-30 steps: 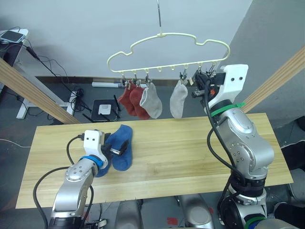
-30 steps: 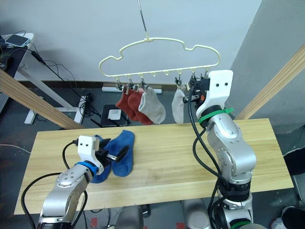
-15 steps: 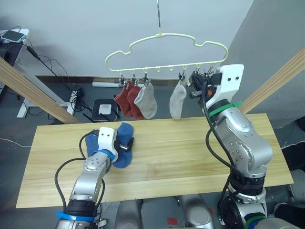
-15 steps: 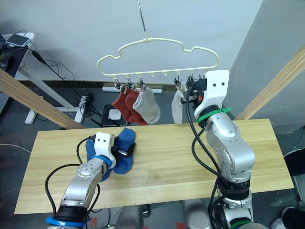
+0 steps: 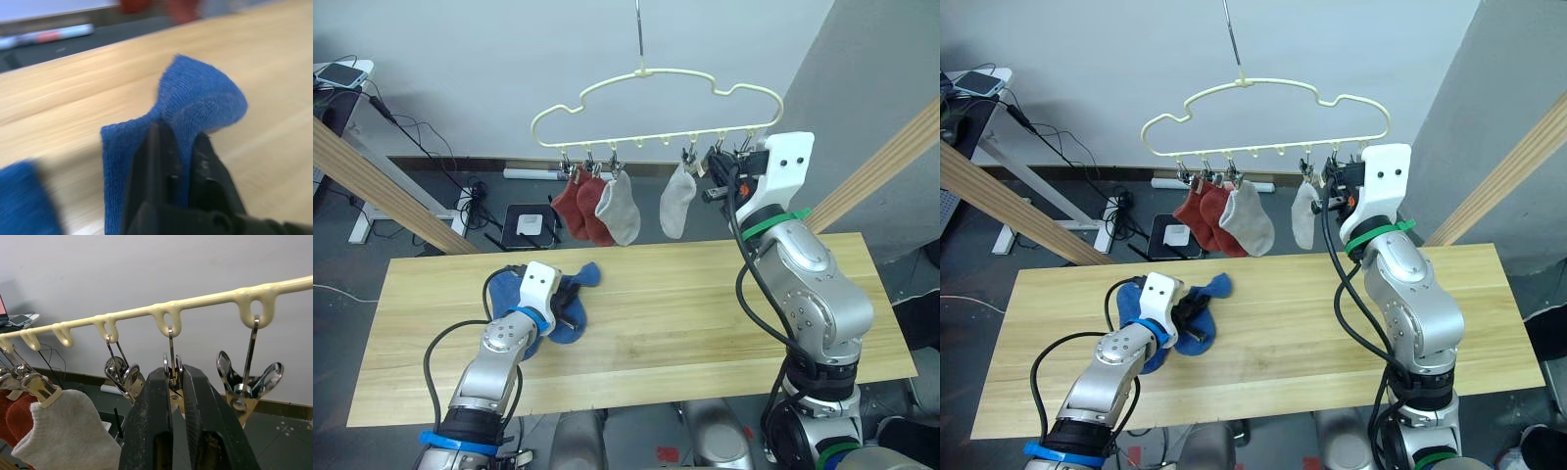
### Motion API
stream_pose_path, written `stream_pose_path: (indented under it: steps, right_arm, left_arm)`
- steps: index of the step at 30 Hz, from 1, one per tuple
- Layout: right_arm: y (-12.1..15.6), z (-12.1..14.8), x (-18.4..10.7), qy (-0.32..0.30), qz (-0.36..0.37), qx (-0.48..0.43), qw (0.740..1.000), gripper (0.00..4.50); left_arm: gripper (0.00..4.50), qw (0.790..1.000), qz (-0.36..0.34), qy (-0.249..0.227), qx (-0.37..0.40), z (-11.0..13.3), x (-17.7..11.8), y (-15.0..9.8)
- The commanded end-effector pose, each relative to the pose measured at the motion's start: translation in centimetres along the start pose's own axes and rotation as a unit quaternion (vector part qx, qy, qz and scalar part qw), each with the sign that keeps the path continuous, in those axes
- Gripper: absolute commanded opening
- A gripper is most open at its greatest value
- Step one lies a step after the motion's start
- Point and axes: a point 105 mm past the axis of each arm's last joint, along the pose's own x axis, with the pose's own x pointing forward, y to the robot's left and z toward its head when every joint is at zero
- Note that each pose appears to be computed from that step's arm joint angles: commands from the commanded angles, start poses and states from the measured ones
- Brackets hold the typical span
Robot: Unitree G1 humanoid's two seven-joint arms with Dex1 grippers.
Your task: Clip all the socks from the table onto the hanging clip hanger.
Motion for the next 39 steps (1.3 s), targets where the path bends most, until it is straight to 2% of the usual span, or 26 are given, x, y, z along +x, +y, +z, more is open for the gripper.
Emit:
stream_pose_path:
  steps: [1,4,5,8,12,15,24,39]
  right_arm:
    - [0.1,1.7,-0.3,-0.030,0.004,-0.005,1.000,0.01]
    - [0.1,1.9,-0.3,-0.031,0.003,-0.007,0.999,0.01]
    - [0.1,2.0,-0.3,-0.032,0.003,-0.007,0.999,0.01]
    - [0.1,2.2,-0.3,-0.033,0.003,-0.007,0.999,0.01]
    - [0.1,2.3,-0.4,-0.033,0.004,-0.006,0.999,0.01]
    - [0.2,2.4,-0.4,-0.032,0.006,-0.005,0.999,0.01]
    - [0.2,2.4,-0.5,-0.027,0.006,-0.004,1.000,0.01]
    - [0.4,2.1,-0.5,-0.018,0.010,0.008,1.000,0.01]
  left_arm:
    - [0.00,0.978,-0.114,-0.136,0.105,6.2,1.1,-1.7]
    - [0.00,0.953,-0.162,-0.234,0.104,11.7,2.4,-3.2]
    - [0.00,0.947,-0.168,-0.254,0.102,12.9,2.6,-3.5]
    - [0.00,0.942,-0.141,-0.295,0.072,15.9,3.6,-4.0]
    - [0.00,0.941,-0.099,-0.320,0.048,18.0,4.5,-4.4]
    - [0.00,0.943,-0.082,-0.321,0.037,18.6,5.1,-4.9]
    - [0.00,0.945,-0.008,-0.327,0.000,19.5,6.3,-4.0]
    - [0.00,0.944,0.007,-0.328,-0.039,20.2,6.7,-3.9]
